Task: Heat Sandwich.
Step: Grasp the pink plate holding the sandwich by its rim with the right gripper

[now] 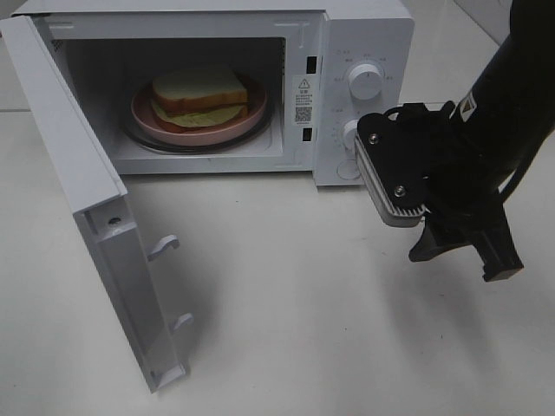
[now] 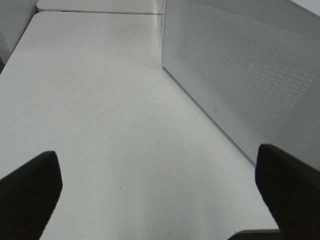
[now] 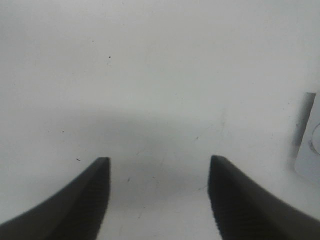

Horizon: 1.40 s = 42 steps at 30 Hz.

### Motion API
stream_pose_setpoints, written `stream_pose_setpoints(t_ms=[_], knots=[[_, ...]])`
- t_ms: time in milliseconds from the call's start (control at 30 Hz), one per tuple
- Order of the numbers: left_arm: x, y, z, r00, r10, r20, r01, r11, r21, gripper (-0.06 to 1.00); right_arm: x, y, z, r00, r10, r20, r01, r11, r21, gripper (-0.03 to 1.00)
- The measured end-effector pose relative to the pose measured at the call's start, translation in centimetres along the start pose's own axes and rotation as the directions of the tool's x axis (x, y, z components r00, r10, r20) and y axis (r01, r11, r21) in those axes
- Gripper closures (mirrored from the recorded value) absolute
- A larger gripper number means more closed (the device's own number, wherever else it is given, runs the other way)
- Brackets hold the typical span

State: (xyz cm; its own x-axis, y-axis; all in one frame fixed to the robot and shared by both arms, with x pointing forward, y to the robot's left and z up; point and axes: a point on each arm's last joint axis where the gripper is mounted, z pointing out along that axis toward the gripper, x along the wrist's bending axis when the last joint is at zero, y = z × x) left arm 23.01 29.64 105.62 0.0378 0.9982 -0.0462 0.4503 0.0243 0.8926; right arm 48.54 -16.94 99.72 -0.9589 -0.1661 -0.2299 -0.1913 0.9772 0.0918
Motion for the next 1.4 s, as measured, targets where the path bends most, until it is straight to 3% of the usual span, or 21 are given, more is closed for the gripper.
stream_pose_setpoints(t_ms=[33,67,167,333,733,1067,1400], knots=[[0.0,0.0,0.0,1.000,0.000,0.000,0.000,1.000,0.000,-0.03,0.0,0.0,0.0,1.000,0.014,0.004,-0.014,1.000,0.000,0.31],[0.0,0.0,0.0,1.000,0.000,0.000,0.000,1.000,0.000,-0.03,0.0,0.0,0.0,1.000,0.014,0.004,-0.014,1.000,0.000,0.31],[0.0,0.0,0.0,1.000,0.000,0.000,0.000,1.000,0.000,-0.03,-0.2,0.0,0.0,0.997,0.076,0.021,-0.076,0.997,-0.006,0.12],[0.0,0.0,0.0,1.000,0.000,0.000,0.000,1.000,0.000,-0.03,-0.3,-0.2,0.0,0.995,0.093,0.032,-0.094,0.995,0.020,0.05],[0.0,0.0,0.0,1.000,0.000,0.000,0.000,1.000,0.000,-0.03,-0.4,1.1,-0.2,0.995,-0.044,0.090,0.038,0.997,0.066,0.05],[0.0,0.0,0.0,1.000,0.000,0.000,0.000,1.000,0.000,-0.03,-2.7,3.8,-0.2,0.974,-0.114,0.194,0.112,0.993,0.024,0.07],[0.0,0.0,0.0,1.000,0.000,0.000,0.000,1.000,0.000,-0.03,-5.2,5.0,1.0,0.954,-0.174,0.246,0.175,0.984,0.018,0.08]])
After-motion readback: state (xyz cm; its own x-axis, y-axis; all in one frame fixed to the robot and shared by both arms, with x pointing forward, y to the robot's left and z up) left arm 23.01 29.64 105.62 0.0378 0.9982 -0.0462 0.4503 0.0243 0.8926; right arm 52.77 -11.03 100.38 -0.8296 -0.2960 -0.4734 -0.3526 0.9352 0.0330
